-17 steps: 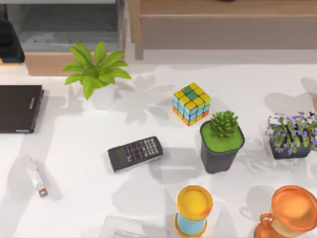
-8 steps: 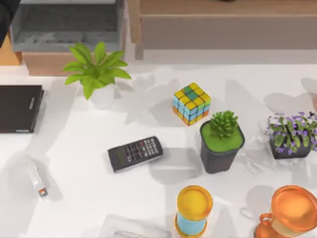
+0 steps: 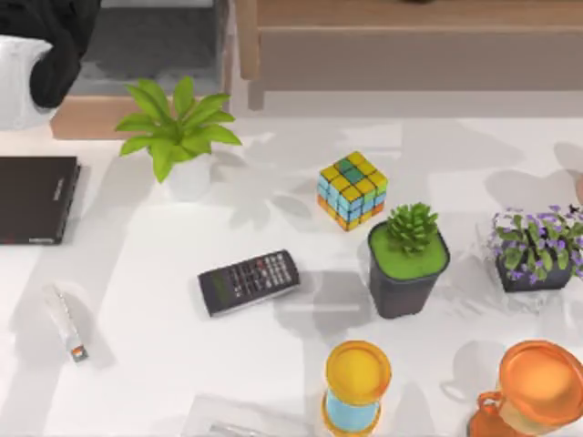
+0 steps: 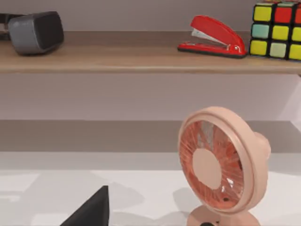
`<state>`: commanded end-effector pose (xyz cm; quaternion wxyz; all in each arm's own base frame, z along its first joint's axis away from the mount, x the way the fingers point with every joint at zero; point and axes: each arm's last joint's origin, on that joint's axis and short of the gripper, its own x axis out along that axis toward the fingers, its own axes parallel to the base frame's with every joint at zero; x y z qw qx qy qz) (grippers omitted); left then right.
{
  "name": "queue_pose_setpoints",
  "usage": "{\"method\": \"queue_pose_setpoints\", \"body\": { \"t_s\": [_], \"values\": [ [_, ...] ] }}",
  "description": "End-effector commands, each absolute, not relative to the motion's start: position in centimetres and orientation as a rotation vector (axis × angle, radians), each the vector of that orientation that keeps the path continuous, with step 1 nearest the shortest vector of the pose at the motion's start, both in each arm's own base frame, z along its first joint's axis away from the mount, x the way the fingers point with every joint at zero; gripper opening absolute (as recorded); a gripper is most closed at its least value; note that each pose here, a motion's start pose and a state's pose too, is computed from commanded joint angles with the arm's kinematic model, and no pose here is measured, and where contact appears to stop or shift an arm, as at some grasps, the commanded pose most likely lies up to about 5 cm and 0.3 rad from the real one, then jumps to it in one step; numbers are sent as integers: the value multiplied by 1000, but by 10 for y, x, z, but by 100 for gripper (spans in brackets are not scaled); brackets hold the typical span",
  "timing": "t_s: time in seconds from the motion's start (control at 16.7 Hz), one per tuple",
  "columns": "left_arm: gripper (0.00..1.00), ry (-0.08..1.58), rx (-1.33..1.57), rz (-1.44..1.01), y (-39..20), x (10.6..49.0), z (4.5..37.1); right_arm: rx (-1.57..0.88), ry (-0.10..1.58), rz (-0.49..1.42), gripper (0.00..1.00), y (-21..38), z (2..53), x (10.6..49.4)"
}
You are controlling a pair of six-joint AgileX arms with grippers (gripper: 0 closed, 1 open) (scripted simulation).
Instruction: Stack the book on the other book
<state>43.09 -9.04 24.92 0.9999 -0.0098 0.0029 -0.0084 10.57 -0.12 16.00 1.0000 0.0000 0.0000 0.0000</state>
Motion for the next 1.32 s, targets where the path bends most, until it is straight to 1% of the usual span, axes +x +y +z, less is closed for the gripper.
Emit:
{"method": "queue_pose_setpoints", "body": {
  "t_s": [0.42, 0.84, 1.08, 1.32],
  "values": [
    [100, 7, -19, -14, -89, 433, 248, 0, 0, 0, 100, -1, 160, 106],
    [100, 5, -19, -17, -92, 462, 248, 0, 0, 0, 100, -1, 160, 106],
    [100, 5, -19, -17, -92, 463, 248, 0, 0, 0, 100, -1, 160, 106],
    [70, 5, -19, -17, -92, 463, 248, 0, 0, 0, 100, -1, 160, 106]
  ]
}}
